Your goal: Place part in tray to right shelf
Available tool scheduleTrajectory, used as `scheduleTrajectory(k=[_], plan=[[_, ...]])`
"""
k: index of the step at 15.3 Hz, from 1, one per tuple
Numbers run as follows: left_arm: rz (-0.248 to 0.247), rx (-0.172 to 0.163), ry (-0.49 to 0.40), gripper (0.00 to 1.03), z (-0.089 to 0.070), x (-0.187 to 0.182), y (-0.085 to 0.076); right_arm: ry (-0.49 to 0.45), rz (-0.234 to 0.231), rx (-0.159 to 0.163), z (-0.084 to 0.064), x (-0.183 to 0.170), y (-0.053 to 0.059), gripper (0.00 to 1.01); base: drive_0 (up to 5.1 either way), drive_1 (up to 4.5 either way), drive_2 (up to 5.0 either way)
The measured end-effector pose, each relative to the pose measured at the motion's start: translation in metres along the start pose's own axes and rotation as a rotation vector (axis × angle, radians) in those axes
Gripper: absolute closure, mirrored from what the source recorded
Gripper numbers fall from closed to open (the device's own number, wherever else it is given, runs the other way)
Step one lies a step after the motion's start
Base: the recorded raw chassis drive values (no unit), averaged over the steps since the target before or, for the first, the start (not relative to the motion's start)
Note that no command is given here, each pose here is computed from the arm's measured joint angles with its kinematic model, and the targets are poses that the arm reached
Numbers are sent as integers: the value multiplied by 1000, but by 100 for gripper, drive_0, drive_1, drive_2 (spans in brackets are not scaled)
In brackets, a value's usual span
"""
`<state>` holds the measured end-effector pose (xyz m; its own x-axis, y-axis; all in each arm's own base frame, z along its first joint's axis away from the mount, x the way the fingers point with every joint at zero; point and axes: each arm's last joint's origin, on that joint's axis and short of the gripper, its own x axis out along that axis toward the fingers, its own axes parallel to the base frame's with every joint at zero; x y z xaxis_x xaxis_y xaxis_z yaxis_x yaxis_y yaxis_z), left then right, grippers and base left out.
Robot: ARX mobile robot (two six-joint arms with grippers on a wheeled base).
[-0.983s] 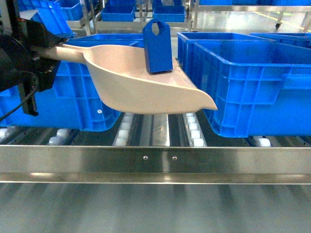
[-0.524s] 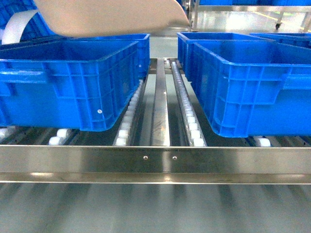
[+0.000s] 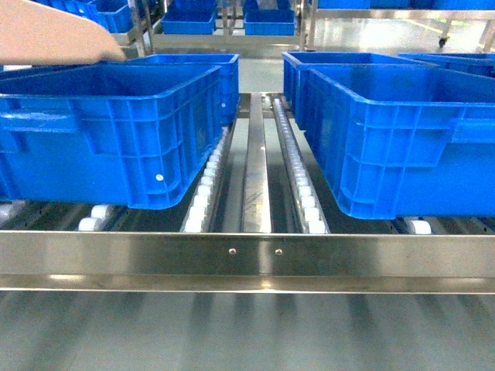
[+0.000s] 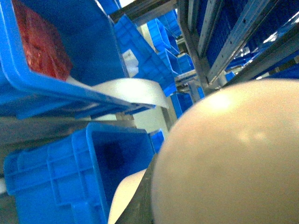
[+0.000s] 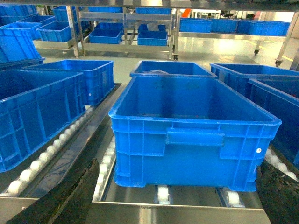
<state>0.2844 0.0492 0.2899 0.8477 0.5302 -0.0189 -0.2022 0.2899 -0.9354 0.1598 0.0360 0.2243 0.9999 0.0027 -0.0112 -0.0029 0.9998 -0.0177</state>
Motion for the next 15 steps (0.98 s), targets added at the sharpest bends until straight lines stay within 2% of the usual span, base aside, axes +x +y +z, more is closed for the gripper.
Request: scheduleTrajectory(k=[1, 3, 5, 6, 9, 10, 12, 15], plan=[[-9, 42, -47, 89, 6, 7, -12, 0, 0, 0, 0, 0, 0, 3, 0, 0, 0], [-38, 87, -86, 89, 9, 14, -31, 0, 0, 0, 0, 0, 0, 3, 0, 0, 0], [-36, 143, -104, 89, 9, 14, -33, 0, 0, 0, 0, 0, 0, 3, 0, 0, 0], [-43, 149, -104, 89, 10, 14, -33, 0, 0, 0, 0, 0, 0, 3, 0, 0, 0], [-36, 204, -141, 89, 18, 18, -33, 0, 0, 0, 0, 0, 0, 3, 0, 0, 0], [-27, 238, -166, 89, 21, 20, -33, 0, 0, 0, 0, 0, 0, 3, 0, 0, 0], [-41, 291, -193, 89, 25, 21, -36, 0, 0, 0, 0, 0, 0, 3, 0, 0, 0], [-65, 328, -179, 89, 24, 28, -39, 0, 0, 0, 0, 0, 0, 3, 0, 0, 0]])
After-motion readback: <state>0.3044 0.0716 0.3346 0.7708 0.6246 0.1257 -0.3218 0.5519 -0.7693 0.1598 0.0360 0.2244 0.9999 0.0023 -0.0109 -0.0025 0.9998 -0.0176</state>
